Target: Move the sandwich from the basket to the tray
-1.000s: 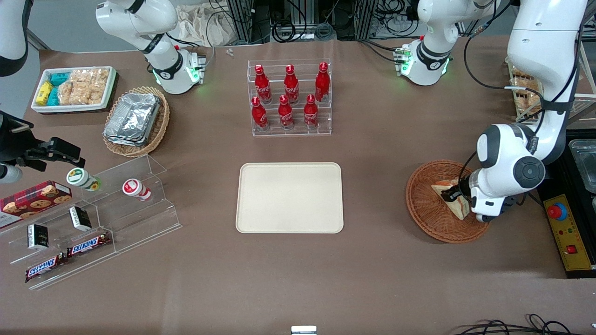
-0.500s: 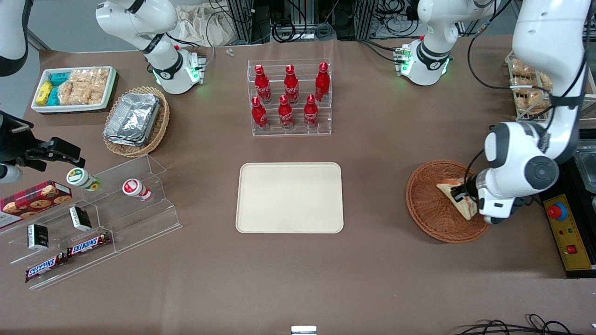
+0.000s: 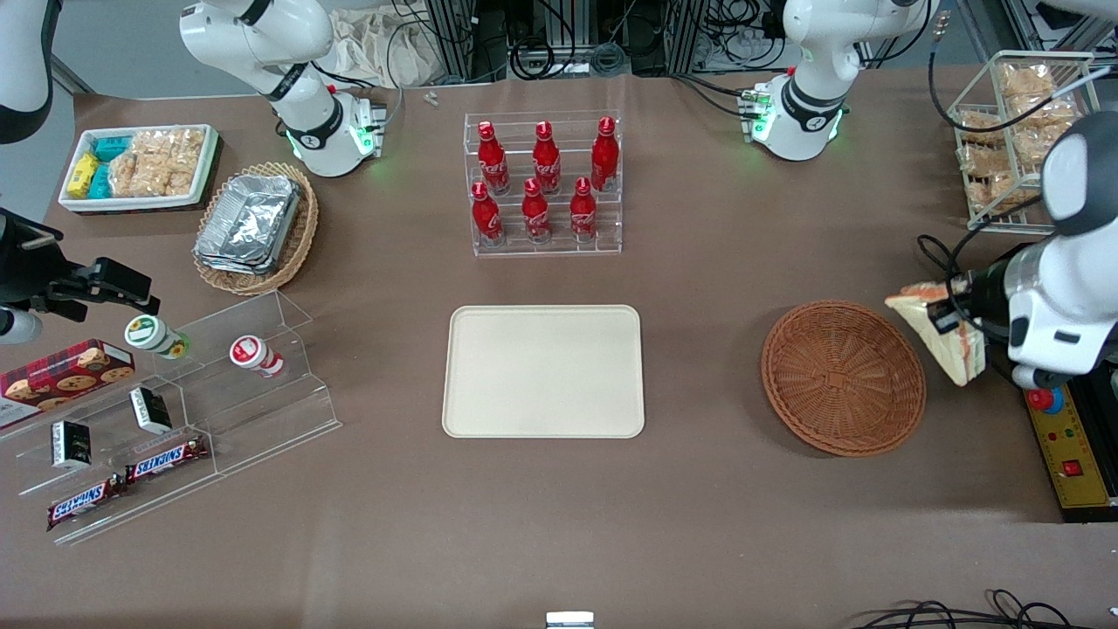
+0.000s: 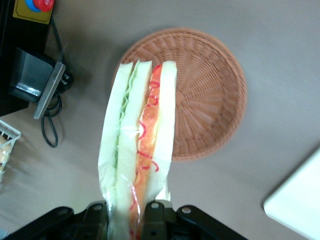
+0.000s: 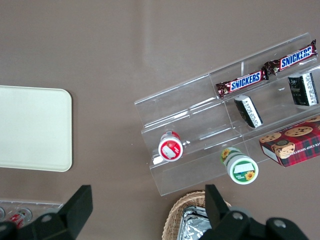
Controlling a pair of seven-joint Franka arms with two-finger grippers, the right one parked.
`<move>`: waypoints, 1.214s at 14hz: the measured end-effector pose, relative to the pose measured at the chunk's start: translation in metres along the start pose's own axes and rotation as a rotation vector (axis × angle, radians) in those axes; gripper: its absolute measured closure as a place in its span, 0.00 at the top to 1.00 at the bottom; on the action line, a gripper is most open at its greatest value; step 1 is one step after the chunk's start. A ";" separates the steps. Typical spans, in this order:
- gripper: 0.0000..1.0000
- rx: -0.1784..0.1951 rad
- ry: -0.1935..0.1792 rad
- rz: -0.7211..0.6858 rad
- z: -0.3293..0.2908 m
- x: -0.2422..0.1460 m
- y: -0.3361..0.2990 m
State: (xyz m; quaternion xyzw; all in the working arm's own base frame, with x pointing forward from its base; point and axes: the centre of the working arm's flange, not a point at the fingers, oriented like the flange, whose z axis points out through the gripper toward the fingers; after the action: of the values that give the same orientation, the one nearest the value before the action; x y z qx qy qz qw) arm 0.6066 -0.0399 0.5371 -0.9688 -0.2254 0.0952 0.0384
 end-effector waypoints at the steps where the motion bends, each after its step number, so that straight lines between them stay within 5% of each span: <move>1: 0.19 -0.008 0.009 0.051 -0.012 -0.016 0.022; 4: 0.19 -0.021 0.002 0.228 -0.006 -0.068 0.102; 11: 0.19 -0.164 0.005 0.388 0.123 -0.119 0.272; 17: 0.19 -0.126 -0.002 0.450 0.252 -0.162 0.352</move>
State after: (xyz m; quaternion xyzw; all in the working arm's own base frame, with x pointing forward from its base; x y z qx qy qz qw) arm 0.5642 -0.4197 0.2764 -0.9951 -0.0091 0.0883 -0.0446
